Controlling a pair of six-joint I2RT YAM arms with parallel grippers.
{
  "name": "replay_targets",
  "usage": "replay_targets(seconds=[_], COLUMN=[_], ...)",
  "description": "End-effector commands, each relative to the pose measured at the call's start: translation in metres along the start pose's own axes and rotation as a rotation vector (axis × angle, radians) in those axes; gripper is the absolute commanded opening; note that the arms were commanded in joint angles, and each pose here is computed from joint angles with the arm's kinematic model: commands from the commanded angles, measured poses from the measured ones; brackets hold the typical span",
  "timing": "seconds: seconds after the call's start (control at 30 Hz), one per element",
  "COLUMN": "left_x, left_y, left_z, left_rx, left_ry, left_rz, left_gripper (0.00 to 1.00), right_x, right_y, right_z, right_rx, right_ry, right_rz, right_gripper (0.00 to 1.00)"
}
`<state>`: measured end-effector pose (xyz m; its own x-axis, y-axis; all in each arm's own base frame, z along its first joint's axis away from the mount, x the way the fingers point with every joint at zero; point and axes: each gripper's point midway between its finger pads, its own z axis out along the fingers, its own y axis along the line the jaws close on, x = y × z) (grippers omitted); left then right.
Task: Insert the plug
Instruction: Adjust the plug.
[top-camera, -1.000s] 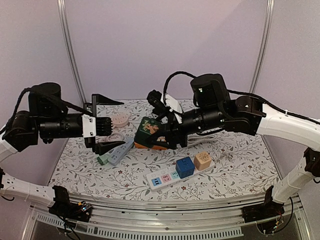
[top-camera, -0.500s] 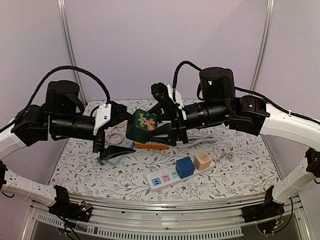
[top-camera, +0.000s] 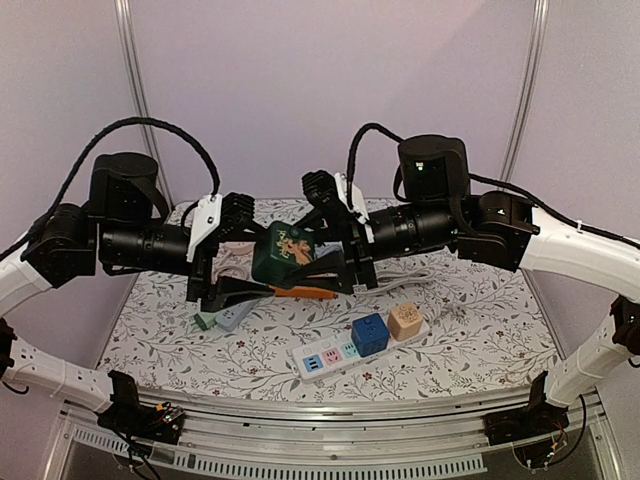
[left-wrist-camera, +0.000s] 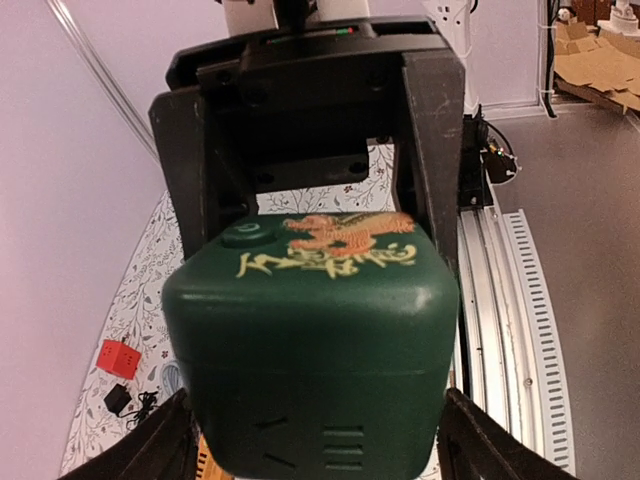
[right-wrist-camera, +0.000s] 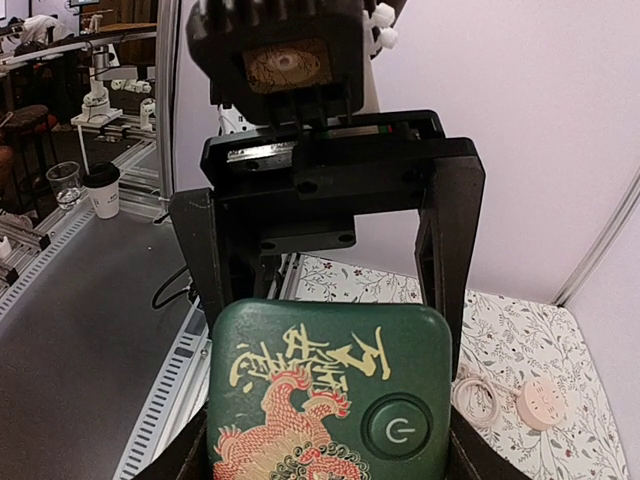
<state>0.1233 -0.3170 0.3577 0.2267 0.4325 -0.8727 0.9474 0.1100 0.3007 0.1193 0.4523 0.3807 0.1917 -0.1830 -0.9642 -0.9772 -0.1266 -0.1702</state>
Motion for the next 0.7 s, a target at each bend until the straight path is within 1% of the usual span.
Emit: replay_targets(seconds=[0.0, 0.17, 0.23, 0.33, 0.37, 0.4, 0.43, 0.47, 0.5, 0.53, 0.57, 0.6, 0.67], left_x=[-0.011, -0.005, -0.006, -0.004, -0.003, -0.003, -0.001, 0.002, 0.003, 0.004, 0.006, 0.007, 0.007], left_y=[-0.004, -0.005, -0.006, -0.003, -0.001, 0.001, 0.004, 0.009, 0.014, 0.020, 0.028, 0.036, 0.052], left_z=[0.000, 0.004, 0.004, 0.005, 0.005, 0.005, 0.005, 0.005, 0.004, 0.003, 0.003, 0.000, -0.003], left_rx=[0.024, 0.026, 0.028, 0.010, -0.002, -0.018, -0.037, -0.067, -0.099, -0.143, -0.189, -0.242, -0.342], left_ry=[-0.026, -0.014, -0.016, -0.011, -0.009, -0.010, -0.007, 0.000, 0.004, 0.007, 0.010, 0.014, 0.014], left_rz=[-0.016, -0.018, -0.015, -0.010, -0.006, -0.001, 0.005, 0.013, 0.025, 0.038, 0.053, 0.073, 0.116], left_gripper=[0.75, 0.44, 0.29, 0.02, 0.00, 0.00, 0.00, 0.00, 0.00, 0.00, 0.00, 0.00, 0.00], right_x=[0.000, 0.001, 0.002, 0.002, 0.002, 0.002, 0.003, 0.004, 0.005, 0.005, 0.005, 0.005, 0.001], right_y=[-0.001, 0.000, 0.001, -0.001, -0.002, -0.004, -0.007, -0.012, -0.018, -0.025, -0.032, -0.041, -0.054], right_z=[0.002, 0.003, 0.004, 0.005, 0.005, 0.005, 0.004, 0.004, 0.003, 0.001, -0.001, -0.005, -0.013], right_rx=[0.012, 0.008, 0.006, 0.011, 0.020, 0.033, 0.052, 0.077, 0.114, 0.156, 0.201, 0.254, 0.342], right_ry=[0.004, 0.005, 0.009, 0.009, 0.011, 0.014, 0.018, 0.025, 0.031, 0.037, 0.041, 0.045, 0.036], right_rz=[-0.019, -0.018, -0.016, -0.016, -0.016, -0.014, -0.010, 0.004, 0.021, 0.036, 0.068, 0.087, 0.140], right_gripper=[0.00, 0.00, 0.00, 0.00, 0.00, 0.02, 0.12, 0.31, 0.56, 0.75, 0.88, 0.97, 0.99])
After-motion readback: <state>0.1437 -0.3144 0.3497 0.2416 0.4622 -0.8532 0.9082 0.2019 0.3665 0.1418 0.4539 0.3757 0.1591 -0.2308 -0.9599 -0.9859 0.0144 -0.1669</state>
